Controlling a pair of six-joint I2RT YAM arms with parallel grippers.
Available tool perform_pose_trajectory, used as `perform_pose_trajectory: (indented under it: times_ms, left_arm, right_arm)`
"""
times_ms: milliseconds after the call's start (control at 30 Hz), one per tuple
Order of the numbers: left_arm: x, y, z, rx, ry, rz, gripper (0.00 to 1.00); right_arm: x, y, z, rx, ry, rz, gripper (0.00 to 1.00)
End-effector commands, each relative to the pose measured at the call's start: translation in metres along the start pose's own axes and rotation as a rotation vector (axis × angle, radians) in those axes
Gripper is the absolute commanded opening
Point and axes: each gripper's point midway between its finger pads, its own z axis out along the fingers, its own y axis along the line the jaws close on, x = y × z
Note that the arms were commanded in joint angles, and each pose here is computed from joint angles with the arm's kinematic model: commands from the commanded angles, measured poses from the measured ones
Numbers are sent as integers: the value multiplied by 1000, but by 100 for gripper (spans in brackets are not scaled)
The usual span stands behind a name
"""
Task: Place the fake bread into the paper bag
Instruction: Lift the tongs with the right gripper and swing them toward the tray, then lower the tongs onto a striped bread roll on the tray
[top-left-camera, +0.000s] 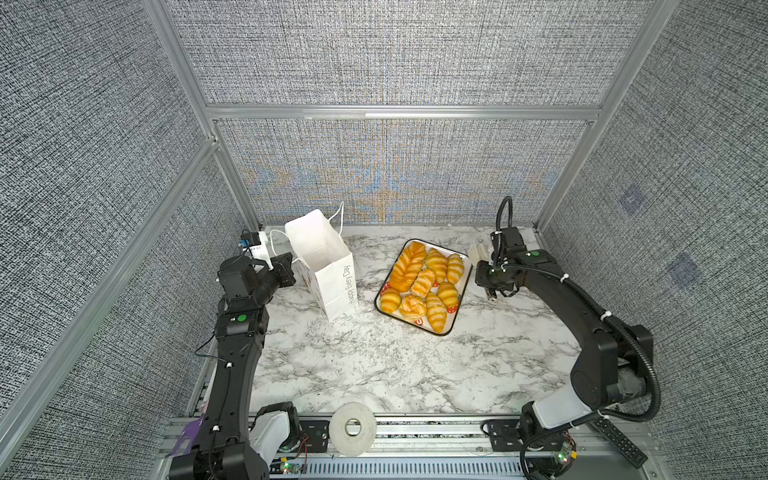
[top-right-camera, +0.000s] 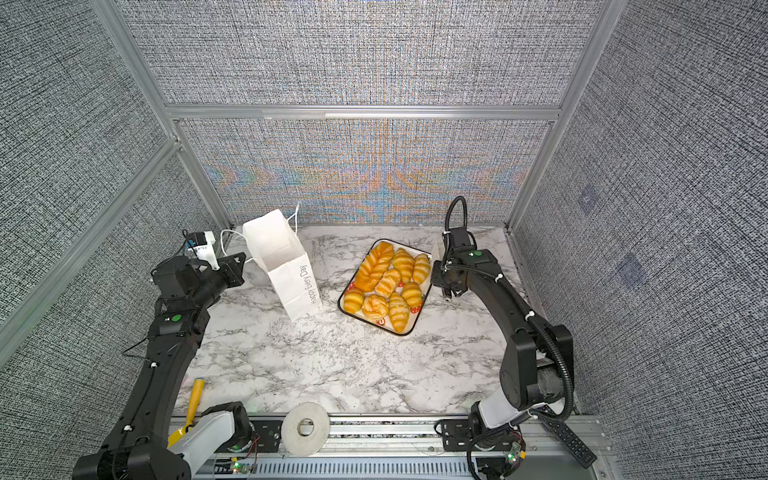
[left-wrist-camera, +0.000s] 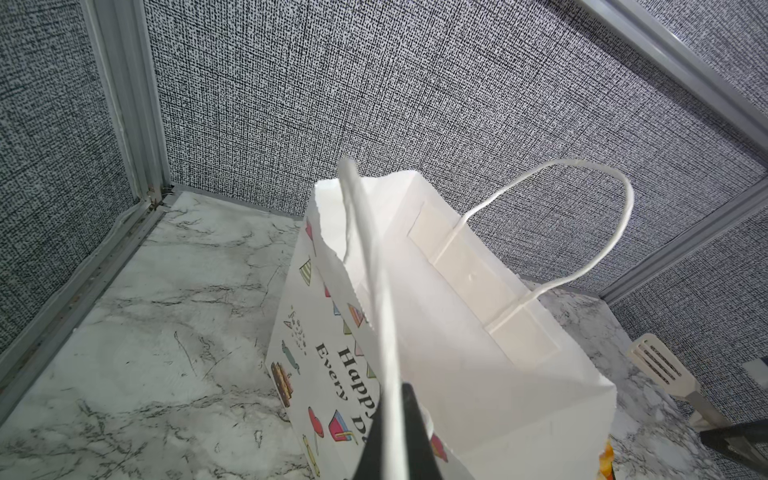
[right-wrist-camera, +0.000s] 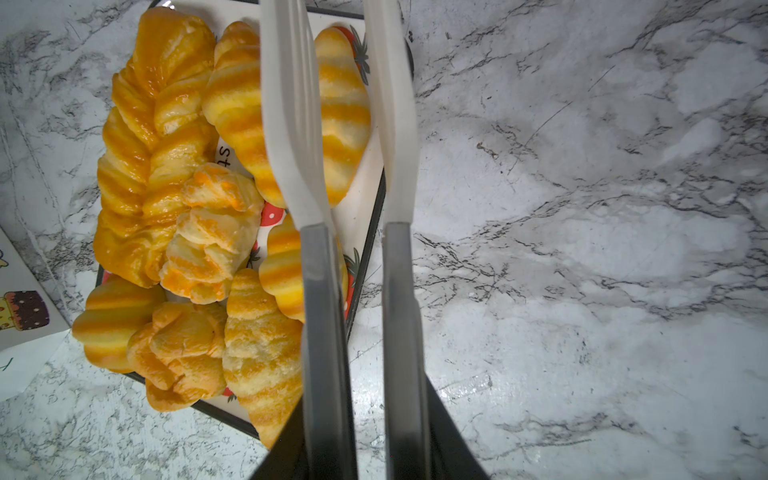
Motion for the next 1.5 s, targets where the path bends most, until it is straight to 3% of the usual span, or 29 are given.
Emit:
perform_pose_trajectory:
  times_ms: [0, 833, 1467]
  left_arm:
    - [-1, -2, 0, 12, -5, 6, 0]
    - [-1, -1, -1, 7, -5, 10, 0]
    - [0, 0, -1, -2, -4, 13, 0]
  right_arm:
    - [-2, 9, 1, -37, 4, -13, 32]
    - [4, 14, 46, -17, 97, -17, 47]
    - [11, 15, 73, -19, 147, -10, 48]
